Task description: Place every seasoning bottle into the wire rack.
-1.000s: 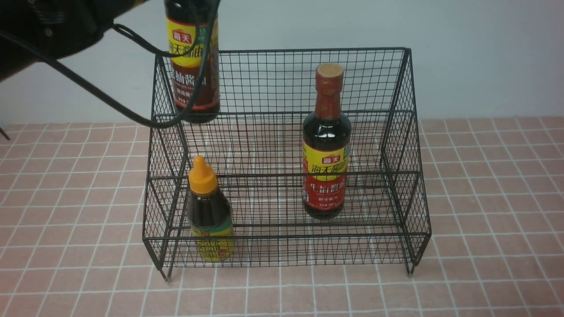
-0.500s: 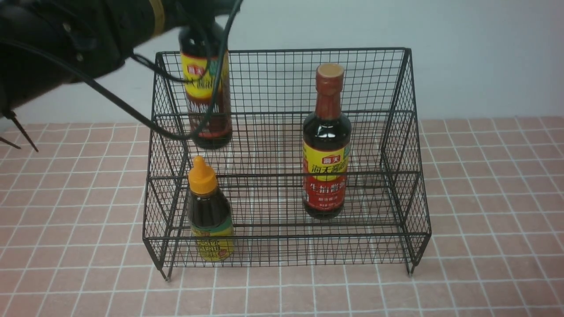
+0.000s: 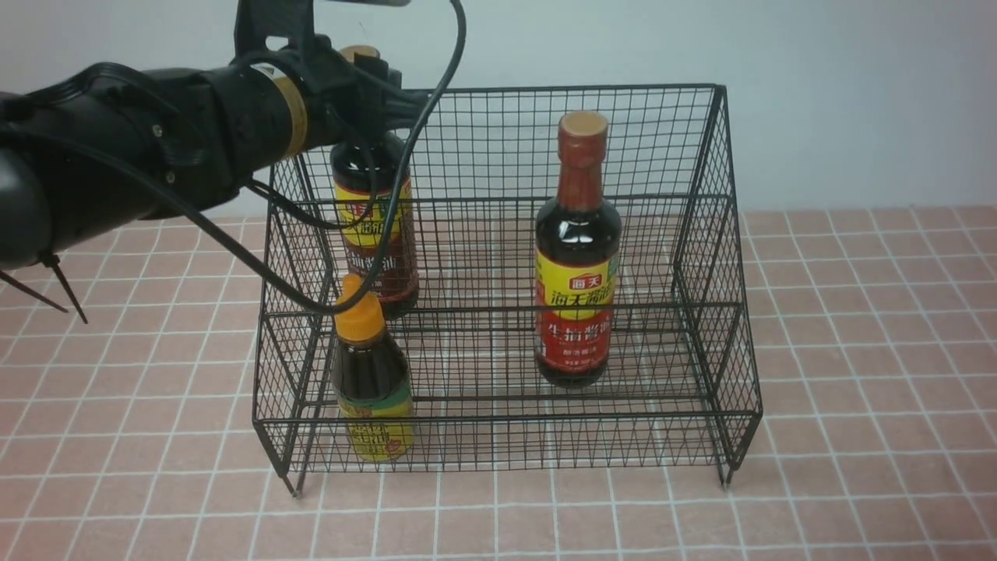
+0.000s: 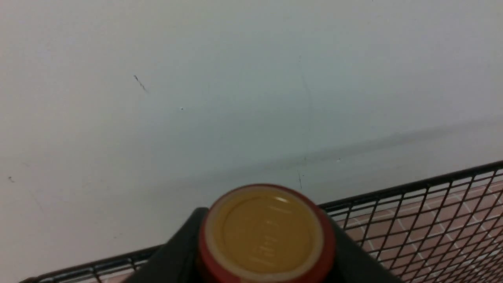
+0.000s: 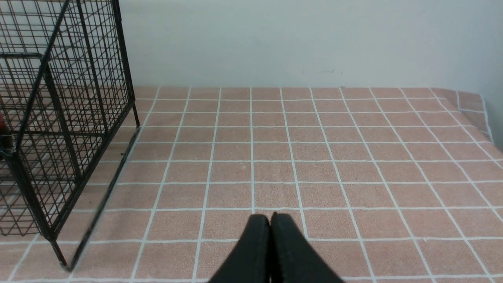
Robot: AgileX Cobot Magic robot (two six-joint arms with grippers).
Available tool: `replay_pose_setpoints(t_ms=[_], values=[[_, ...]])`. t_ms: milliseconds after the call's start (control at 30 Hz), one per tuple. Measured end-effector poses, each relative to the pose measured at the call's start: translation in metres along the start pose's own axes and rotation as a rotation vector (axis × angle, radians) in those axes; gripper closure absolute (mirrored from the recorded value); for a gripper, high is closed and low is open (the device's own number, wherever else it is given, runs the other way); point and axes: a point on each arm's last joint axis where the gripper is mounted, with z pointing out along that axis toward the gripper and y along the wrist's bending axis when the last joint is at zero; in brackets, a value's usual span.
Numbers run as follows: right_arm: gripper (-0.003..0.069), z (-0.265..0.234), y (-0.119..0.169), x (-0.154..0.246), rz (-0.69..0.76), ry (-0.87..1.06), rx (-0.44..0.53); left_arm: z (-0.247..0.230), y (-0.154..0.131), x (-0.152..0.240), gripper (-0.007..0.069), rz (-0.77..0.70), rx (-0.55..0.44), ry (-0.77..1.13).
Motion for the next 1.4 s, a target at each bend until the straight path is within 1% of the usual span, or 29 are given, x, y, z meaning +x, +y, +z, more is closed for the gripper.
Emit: replay_pose_setpoints(t_ms=[233,267,300,333,433,467,500,533,600,700,767,833,867,900,933,1000,1033,1067,1100,1133,1167,1200,1233,1267,1400], values=[[0.0669,0.000,0.000,0.000,0.000,0.000,0.000,0.000,0.000,0.000,0.0357,0.000,-0.001,0.000],[0.0669,0.000,0.000,0.000,0.000,0.000,0.000,0.000,0.000,0.000,0.0348,0.000,-0.004,0.000],[0.0669,0.000,0.000,0.000,0.000,0.000,0.000,-0.001,0.001,-0.001,0.0333,0.000,-0.007,-0.001],[0.0669,0.000,0.000,0.000,0.000,0.000,0.000,-0.002,0.001,-0.002,0.0301,0.001,-0.007,-0.007],[0.0669,0.000,0.000,0.000,0.000,0.000,0.000,-0.013,0.000,-0.013,0.0172,0.002,-0.006,-0.042],[0.0669,0.000,0.000,0.000,0.000,0.000,0.000,-0.015,0.000,-0.015,0.0165,0.002,-0.006,-0.048],[0.0669,0.000,0.000,0.000,0.000,0.000,0.000,-0.025,-0.001,-0.024,0.0115,0.003,-0.004,-0.076],[0.0669,0.000,0.000,0.000,0.000,0.000,0.000,-0.031,-0.002,-0.029,0.0094,0.007,-0.003,-0.096],[0.0669,0.000,0.000,0.000,0.000,0.000,0.000,-0.042,-0.002,-0.038,0.0077,0.022,-0.006,-0.128],[0.0669,0.000,0.000,0.000,0.000,0.000,0.000,-0.059,-0.002,-0.051,0.0069,0.047,-0.017,-0.176],[0.0669,0.000,0.000,0.000,0.000,0.000,0.000,-0.074,-0.003,-0.062,0.0085,0.052,-0.016,-0.216],[0.0669,0.000,0.000,0.000,0.000,0.000,0.000,-0.099,-0.005,-0.077,0.0159,0.030,-0.010,-0.283],[0.0669,0.000,0.000,0.000,0.000,0.000,0.000,-0.111,-0.006,-0.084,0.0205,0.025,0.000,-0.315],[0.0669,0.000,0.000,0.000,0.000,0.000,0.000,-0.130,-0.008,-0.093,0.0285,0.017,0.017,-0.363],[0.0669,0.000,0.000,0.000,0.000,0.000,0.000,-0.135,-0.009,-0.095,0.0297,0.016,0.021,-0.376],[0.0669,0.000,0.000,0.000,0.000,0.000,0.000,-0.160,-0.013,-0.106,0.0418,0.020,0.054,-0.439],[0.0669,0.000,0.000,0.000,0.000,0.000,0.000,-0.179,-0.017,-0.112,0.0513,0.036,0.091,-0.484],[0.0669,0.000,0.000,0.000,0.000,0.000,0.000,-0.189,-0.019,-0.116,0.0562,0.050,0.113,-0.509],[0.0669,0.000,0.000,0.000,0.000,0.000,0.000,-0.195,-0.020,-0.117,0.0569,0.058,0.118,-0.521],[0.0669,0.000,0.000,0.000,0.000,0.000,0.000,-0.216,-0.026,-0.121,0.0613,0.093,0.175,-0.563],[0.0669,0.000,0.000,0.000,0.000,0.000,0.000,-0.225,-0.029,-0.122,0.0621,0.117,0.198,-0.577],[0.0669,0.000,0.000,0.000,0.000,0.000,0.000,-0.231,-0.031,-0.123,0.0625,0.138,0.216,-0.585],[0.0669,0.000,0.000,0.000,0.000,0.000,0.000,-0.243,-0.035,-0.123,0.0631,0.193,0.246,-0.597],[0.0669,0.000,0.000,0.000,0.000,0.000,0.000,-0.243,-0.036,-0.123,0.0632,0.198,0.252,-0.594],[0.0669,0.000,0.000,0.000,0.000,0.000,0.000,-0.276,-0.048,-0.120,0.0632,0.257,0.375,-0.613]])
